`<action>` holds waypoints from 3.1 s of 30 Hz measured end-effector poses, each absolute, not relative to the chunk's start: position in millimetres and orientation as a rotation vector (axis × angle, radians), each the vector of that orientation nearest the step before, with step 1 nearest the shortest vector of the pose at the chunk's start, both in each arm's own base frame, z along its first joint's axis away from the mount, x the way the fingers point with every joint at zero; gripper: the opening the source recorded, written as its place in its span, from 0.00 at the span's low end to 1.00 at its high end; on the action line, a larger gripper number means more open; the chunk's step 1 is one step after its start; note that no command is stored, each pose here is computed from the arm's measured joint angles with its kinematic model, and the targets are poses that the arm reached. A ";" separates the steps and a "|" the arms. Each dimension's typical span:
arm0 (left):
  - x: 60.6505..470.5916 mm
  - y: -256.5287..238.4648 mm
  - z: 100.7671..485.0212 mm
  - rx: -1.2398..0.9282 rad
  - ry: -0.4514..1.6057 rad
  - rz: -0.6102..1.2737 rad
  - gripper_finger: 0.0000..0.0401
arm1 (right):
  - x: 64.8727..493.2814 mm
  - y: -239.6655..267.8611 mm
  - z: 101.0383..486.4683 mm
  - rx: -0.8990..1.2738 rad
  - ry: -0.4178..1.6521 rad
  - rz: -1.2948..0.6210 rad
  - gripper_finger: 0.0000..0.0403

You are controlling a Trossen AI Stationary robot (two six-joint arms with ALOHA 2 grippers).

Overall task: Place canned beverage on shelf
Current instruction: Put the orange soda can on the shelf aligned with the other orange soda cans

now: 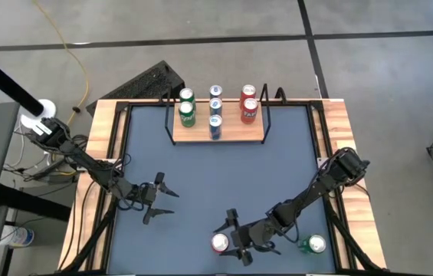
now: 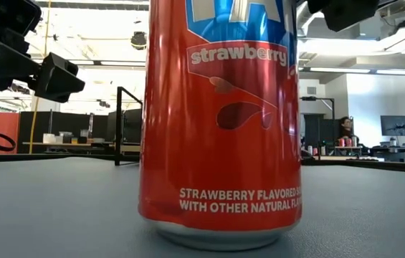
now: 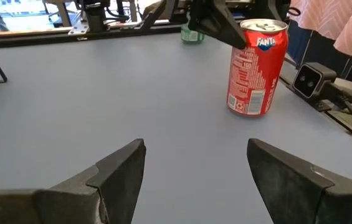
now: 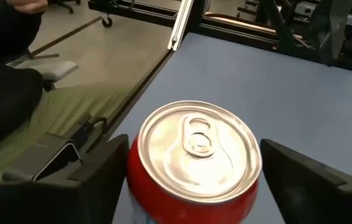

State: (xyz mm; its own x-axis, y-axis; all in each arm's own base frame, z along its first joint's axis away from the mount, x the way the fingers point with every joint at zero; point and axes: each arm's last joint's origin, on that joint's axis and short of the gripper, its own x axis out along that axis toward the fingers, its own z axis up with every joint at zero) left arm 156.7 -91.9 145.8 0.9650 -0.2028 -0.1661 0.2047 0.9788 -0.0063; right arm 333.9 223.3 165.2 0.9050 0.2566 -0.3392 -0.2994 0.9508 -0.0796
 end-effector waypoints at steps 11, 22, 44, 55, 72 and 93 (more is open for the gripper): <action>156.7 -91.8 145.8 0.009 0.167 -0.203 0.67 | 333.6 223.6 165.1 -0.132 0.333 0.289 0.65; 156.7 -91.7 145.4 0.011 0.171 -0.203 0.67 | 328.2 226.8 181.5 -0.162 0.298 0.314 0.65; 156.7 -91.7 145.1 0.014 0.174 -0.204 0.67 | 312.3 162.6 252.5 -0.268 0.376 0.156 0.65; 156.5 -91.6 143.9 0.021 0.186 -0.205 0.67 | 295.0 78.6 269.8 -0.313 0.387 -0.034 0.65; 156.8 -91.7 145.2 0.024 0.172 -0.202 0.67 | 275.5 -65.8 260.0 -0.208 0.417 -0.263 0.65; 157.0 -91.6 146.0 0.014 0.165 -0.196 0.67 | 243.9 -117.7 233.7 -0.098 0.401 -0.383 0.65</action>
State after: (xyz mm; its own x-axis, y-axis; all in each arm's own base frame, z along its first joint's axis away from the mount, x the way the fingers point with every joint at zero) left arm 157.0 -91.6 146.0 0.9674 -0.1927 -0.1644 0.1949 0.9808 -0.0022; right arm 243.9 -117.7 233.7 0.8504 -0.3821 -0.3616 0.3437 0.9239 -0.1678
